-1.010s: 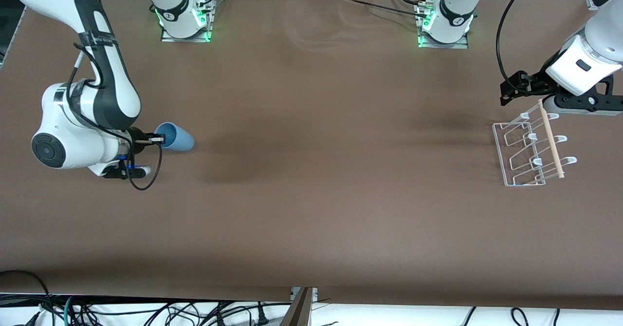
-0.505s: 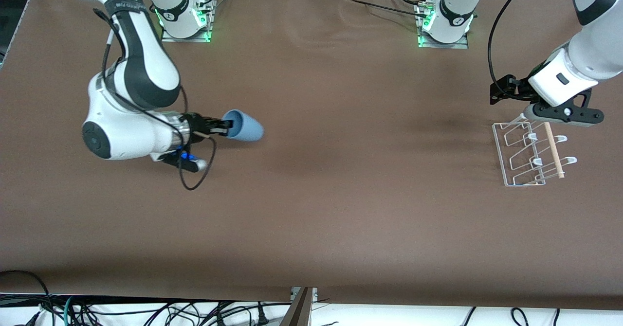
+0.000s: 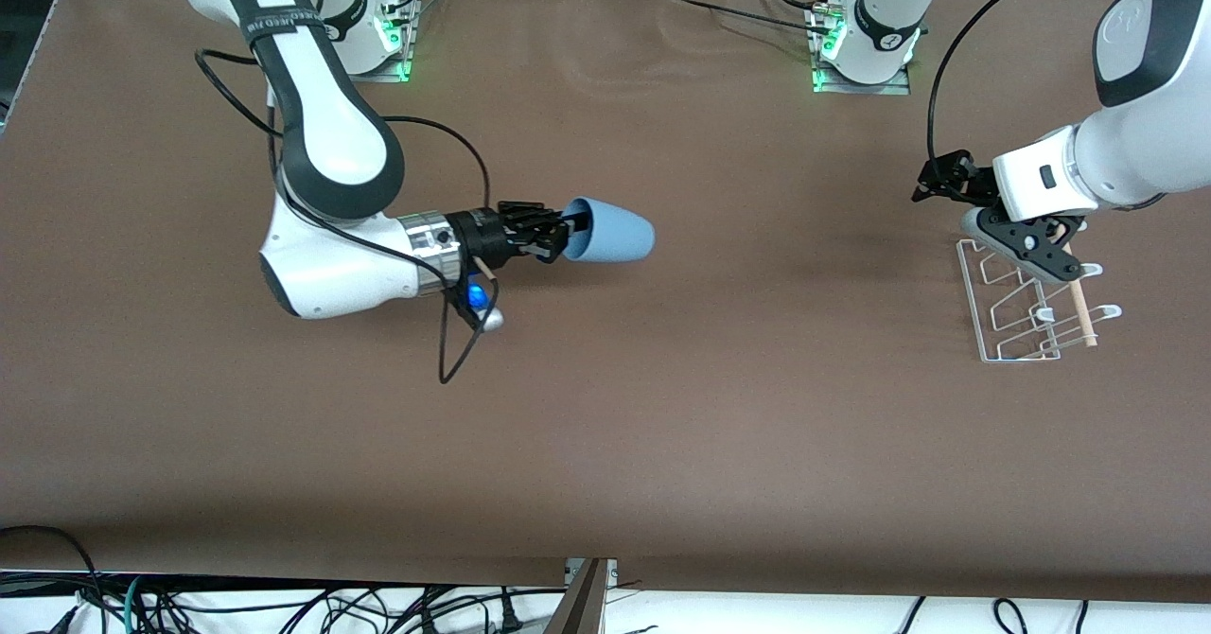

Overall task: Transfer cup to left arm and place on rack
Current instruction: 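Carry the cup toward the middle while the left gripper approaches it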

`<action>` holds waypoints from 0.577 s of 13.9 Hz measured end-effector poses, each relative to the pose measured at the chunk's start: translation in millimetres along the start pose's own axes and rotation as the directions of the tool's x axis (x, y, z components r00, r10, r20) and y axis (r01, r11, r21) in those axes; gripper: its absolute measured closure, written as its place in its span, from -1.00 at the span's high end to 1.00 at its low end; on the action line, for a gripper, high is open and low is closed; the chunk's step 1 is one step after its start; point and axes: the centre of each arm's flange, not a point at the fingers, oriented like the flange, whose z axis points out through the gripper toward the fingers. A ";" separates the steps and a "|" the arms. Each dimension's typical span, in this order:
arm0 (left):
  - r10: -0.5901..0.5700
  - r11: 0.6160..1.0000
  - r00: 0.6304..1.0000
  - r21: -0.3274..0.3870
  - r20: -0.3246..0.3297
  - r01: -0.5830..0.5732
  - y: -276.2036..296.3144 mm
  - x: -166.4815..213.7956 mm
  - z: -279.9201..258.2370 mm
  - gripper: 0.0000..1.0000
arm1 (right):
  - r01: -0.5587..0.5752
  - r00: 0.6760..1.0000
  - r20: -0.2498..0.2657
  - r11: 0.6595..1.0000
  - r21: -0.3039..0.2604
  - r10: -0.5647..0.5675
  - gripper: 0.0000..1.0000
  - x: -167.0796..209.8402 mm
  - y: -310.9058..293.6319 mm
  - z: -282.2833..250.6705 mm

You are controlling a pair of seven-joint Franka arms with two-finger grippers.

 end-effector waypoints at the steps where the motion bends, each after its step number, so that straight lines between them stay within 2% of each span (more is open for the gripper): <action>1: 0.051 0.998 0.999 -0.047 -0.018 -0.051 1.0 3.1 3.5 1.00 | -0.002 1.000 0.001 1.000 0.018 0.002 -0.85 1.5 -6.8 16.7; 3: 0.172 0.976 0.983 -0.124 -0.070 -0.180 6.7 10.0 8.8 1.00 | 0.003 0.999 -0.050 0.998 0.058 -0.001 -0.85 -2.1 -21.3 64.1; 5: 0.300 0.928 0.943 -0.186 -0.144 -0.323 11.8 17.1 13.9 1.00 | 0.009 0.997 -0.081 0.996 0.093 -0.001 -0.85 -14.0 -32.4 111.5; 8: 0.467 0.838 0.851 -0.188 -0.239 -0.513 14.3 28.4 22.6 1.00 | 0.007 0.998 -0.063 0.993 0.122 0.000 -0.85 -27.8 -44.2 155.3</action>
